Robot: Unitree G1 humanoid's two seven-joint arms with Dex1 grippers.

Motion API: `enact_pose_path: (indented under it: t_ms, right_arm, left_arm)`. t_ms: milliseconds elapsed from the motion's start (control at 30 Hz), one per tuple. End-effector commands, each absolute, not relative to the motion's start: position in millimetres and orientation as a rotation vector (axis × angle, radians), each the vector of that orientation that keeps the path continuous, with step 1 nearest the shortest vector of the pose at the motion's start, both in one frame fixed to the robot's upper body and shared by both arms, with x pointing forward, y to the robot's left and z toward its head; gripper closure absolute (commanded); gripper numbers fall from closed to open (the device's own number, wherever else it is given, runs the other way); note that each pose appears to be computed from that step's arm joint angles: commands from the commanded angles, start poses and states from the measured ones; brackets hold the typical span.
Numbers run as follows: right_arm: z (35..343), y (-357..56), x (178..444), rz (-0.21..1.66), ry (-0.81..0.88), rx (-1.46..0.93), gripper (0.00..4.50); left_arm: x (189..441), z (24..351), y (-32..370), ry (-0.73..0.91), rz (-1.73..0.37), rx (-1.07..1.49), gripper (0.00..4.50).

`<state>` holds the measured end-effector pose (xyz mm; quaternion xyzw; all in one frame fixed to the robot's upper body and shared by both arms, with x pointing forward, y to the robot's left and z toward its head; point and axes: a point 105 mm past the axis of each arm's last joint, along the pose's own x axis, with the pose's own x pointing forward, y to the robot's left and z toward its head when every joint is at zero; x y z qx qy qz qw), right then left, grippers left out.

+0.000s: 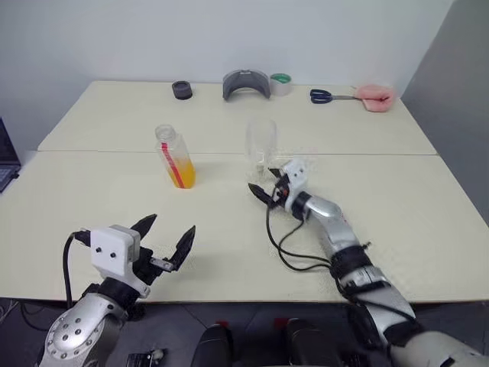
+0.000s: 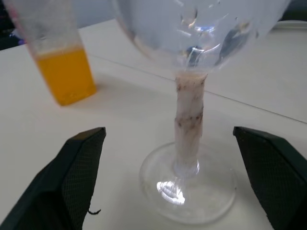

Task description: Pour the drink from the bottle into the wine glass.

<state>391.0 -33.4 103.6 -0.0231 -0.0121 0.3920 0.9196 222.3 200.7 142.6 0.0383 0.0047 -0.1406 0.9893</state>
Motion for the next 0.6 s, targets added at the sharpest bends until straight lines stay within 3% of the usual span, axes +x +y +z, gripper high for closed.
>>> enact_pose_path:
  t_ms: [33, 133, 333, 467, 600]
  right_arm:
    - [130.5, -48.8, 364.8, 0.865, -0.105, -0.043, 0.04]
    - [149.3, -73.0, 323.0, 0.927, -0.142, -0.033, 0.04]
    - [186.0, -82.5, 257.7, 1.121, -0.107, 0.001, 0.04]
    - [199.0, -84.0, 237.7, 1.200, -0.078, 0.020, 0.04]
    - [209.3, -81.9, 234.9, 1.213, -0.078, 0.052, 0.04]
  left_arm:
    - [234.0, 147.9, 219.8, -0.033, -0.153, 0.096, 0.00]
    - [253.5, 144.4, 234.5, -0.050, 0.004, 0.051, 0.00]
    - [280.8, 161.0, 235.4, -0.137, 0.051, 0.092, 0.00]
    - [295.0, 162.5, 239.7, -0.144, 0.043, 0.104, 0.00]
    - [310.9, 160.4, 238.7, -0.139, 0.019, 0.130, 0.00]
